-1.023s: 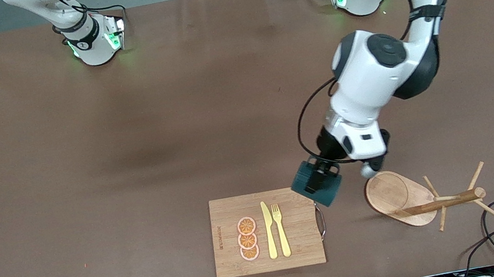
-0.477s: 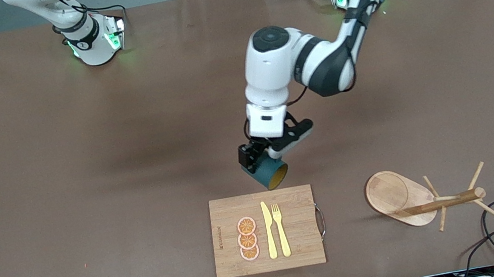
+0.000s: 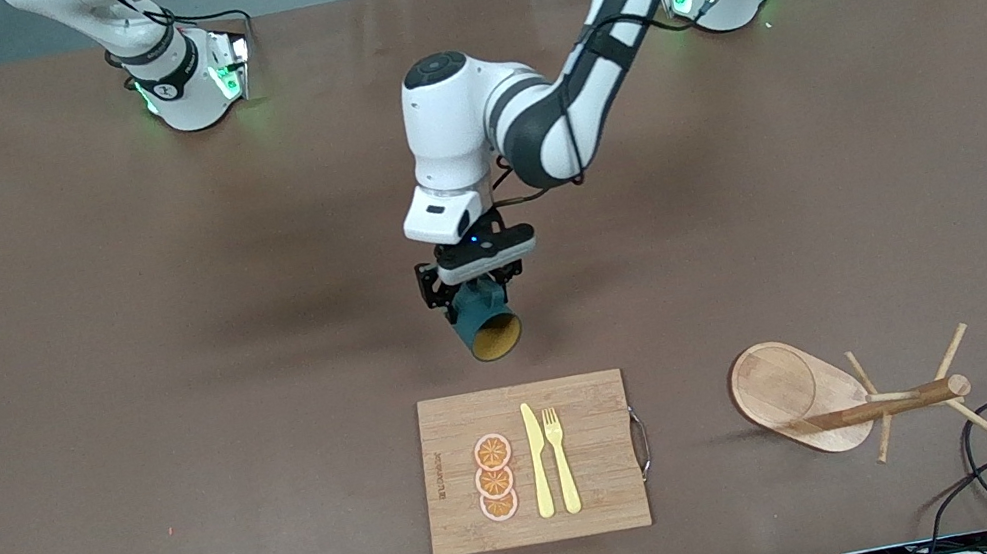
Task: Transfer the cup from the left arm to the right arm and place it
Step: 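Lift the teal mug off the stand with the left gripper, then lower the teal mug onto the table and open the left gripper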
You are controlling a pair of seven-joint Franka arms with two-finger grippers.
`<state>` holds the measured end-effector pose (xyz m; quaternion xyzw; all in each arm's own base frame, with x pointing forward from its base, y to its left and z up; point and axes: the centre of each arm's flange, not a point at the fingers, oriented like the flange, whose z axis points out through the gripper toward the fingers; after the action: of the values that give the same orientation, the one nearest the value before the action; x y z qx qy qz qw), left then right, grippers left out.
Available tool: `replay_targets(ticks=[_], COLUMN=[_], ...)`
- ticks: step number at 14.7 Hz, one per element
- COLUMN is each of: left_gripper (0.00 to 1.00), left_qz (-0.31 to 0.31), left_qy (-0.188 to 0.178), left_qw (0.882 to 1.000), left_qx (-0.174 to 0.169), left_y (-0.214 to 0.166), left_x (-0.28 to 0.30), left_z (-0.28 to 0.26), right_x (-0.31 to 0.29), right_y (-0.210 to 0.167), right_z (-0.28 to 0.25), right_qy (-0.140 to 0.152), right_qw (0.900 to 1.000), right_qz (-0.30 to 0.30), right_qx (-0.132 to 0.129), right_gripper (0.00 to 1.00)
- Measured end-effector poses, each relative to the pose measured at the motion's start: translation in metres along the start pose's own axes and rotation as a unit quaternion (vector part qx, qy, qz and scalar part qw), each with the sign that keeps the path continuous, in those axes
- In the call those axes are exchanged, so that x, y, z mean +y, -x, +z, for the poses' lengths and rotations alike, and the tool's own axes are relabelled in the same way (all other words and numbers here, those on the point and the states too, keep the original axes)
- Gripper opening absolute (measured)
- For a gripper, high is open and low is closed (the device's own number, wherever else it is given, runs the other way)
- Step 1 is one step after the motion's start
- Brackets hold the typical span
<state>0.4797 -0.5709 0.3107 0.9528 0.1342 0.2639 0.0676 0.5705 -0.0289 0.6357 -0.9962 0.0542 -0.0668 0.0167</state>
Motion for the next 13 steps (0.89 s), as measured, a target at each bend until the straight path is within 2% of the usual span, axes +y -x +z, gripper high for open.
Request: replay_targets(ticks=[8,13], left_gripper=[0.81,0.81], left_qz=[0.086,0.129], left_qy=[0.018,0.016], left_qw=[0.992,0.984], left_qx=[0.09,0.122], left_y=[0.071,0.108], left_x=[0.025,0.028], left_z=[0.018,0.035], right_x=[0.0,0.0], right_y=[0.0,0.0], right_z=[0.0,0.0], right_qy=[0.0,0.0], right_qw=[1.0,1.0], right_qz=[0.0,0.0], right_qx=[0.0,0.0], right_gripper=[1.0,1.0])
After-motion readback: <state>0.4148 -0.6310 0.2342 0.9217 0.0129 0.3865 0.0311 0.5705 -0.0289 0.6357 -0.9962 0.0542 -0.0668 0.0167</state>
